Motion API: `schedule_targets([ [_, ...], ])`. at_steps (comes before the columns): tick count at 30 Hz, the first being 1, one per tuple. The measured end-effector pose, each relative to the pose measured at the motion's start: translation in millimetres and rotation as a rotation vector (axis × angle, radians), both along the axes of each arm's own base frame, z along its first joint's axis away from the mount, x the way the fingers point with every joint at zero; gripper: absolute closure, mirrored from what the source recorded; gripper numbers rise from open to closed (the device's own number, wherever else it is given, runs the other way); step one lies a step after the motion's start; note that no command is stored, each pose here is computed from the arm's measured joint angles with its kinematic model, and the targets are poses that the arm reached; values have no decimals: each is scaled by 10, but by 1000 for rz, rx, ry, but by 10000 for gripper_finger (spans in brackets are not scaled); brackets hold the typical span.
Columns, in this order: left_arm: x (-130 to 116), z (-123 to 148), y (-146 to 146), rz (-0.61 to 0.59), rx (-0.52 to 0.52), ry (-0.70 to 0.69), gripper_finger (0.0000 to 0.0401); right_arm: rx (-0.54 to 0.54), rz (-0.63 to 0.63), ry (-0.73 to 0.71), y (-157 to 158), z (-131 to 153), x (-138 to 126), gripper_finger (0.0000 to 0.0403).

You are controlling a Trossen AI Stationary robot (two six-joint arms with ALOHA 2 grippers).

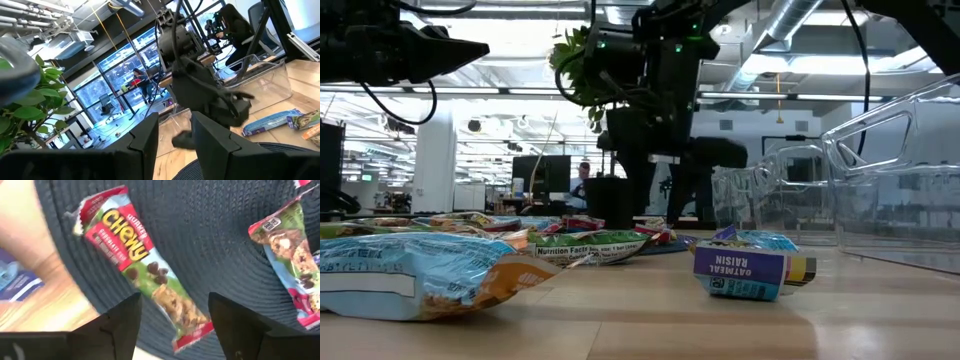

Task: Pick and place Granola Bars by type
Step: Put the red granola bar into the top transparent bin

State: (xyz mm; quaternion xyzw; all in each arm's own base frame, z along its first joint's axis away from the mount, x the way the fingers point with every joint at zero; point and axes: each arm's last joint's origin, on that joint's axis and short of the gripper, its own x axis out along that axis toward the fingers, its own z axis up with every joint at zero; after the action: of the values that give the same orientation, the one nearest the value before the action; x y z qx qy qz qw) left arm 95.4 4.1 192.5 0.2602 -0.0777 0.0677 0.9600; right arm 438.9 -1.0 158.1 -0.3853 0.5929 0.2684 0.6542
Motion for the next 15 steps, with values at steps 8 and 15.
schedule_targets([
  [8, 0, -1, 0, 0, 0, 1, 289, -21, -52, 49, -4, -172, 6, 197],
  [15, 0, -1, 0, 0, 1, 1, 289, -12, -127, 57, -36, -152, -19, 244],
])
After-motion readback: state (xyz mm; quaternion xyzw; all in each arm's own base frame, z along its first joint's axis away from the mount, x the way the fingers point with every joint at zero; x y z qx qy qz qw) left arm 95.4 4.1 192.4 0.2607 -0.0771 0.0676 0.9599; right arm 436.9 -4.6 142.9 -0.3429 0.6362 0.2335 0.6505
